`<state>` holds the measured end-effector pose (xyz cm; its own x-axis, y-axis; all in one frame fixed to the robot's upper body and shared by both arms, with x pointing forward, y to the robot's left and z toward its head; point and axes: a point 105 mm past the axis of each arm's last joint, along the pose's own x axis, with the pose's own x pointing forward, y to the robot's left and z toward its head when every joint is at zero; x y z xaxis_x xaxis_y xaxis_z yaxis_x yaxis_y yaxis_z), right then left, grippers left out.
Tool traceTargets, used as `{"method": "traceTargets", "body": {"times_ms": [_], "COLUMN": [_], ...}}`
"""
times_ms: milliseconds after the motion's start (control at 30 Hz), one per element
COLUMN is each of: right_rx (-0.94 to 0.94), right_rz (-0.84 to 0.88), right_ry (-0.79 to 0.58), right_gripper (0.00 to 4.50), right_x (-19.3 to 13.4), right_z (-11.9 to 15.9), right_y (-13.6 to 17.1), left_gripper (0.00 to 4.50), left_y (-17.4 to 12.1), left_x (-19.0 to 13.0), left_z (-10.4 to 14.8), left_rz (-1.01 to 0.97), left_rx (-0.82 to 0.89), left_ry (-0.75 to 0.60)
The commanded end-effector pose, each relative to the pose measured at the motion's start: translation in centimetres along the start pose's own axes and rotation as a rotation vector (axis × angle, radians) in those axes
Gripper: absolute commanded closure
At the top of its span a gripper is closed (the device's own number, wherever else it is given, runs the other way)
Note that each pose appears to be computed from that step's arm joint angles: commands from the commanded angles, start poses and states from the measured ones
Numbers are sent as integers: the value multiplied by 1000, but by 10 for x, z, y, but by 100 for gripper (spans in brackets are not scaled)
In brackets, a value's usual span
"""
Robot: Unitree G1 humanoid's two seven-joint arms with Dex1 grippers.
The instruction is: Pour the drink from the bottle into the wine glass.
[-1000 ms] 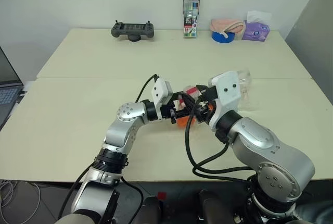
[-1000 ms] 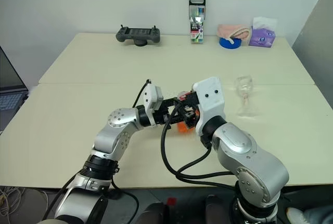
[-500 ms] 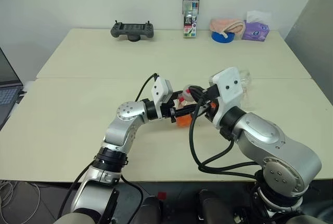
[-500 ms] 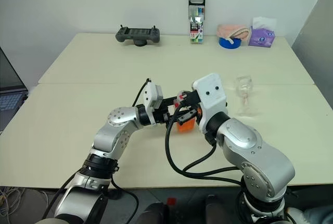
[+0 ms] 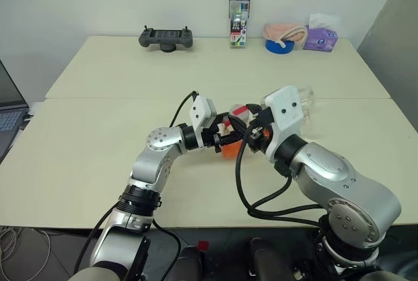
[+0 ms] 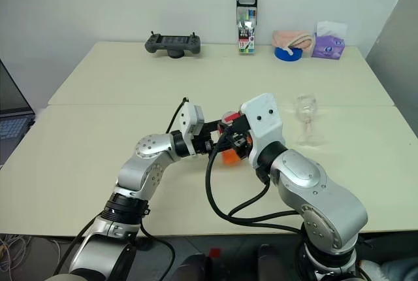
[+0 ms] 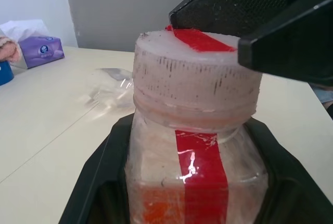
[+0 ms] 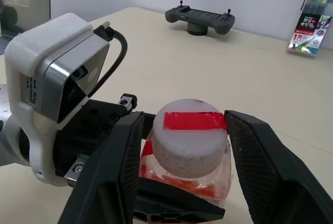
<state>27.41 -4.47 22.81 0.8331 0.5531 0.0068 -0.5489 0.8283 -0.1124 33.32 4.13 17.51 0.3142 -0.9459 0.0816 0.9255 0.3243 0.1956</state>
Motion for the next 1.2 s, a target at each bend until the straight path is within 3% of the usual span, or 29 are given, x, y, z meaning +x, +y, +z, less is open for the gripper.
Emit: {"method": "traceTargets", "body": {"times_ms": [33,933,1067,1200], "right_rx": [-10,-26,-44,-86], "right_rz": [-8,-56,-87,-49], "right_ry": [9,-15,-14,-35], "right_gripper": [189,189,263,263], "right_x": [0,2,2,4], "right_z": [-1,6,6,10], "right_y": [2,-1,-7,-15], "left_gripper": [234,234,234,234], "left_y": [-1,-3,-3,-8], "left_x": [3,4,5,2], "left_z": [24,20,21,22], "left_rz": [-15,-21,-22,-69], "left_rx": [66,63,63,46], "left_ry": [-72,-60,-61,-62]}}
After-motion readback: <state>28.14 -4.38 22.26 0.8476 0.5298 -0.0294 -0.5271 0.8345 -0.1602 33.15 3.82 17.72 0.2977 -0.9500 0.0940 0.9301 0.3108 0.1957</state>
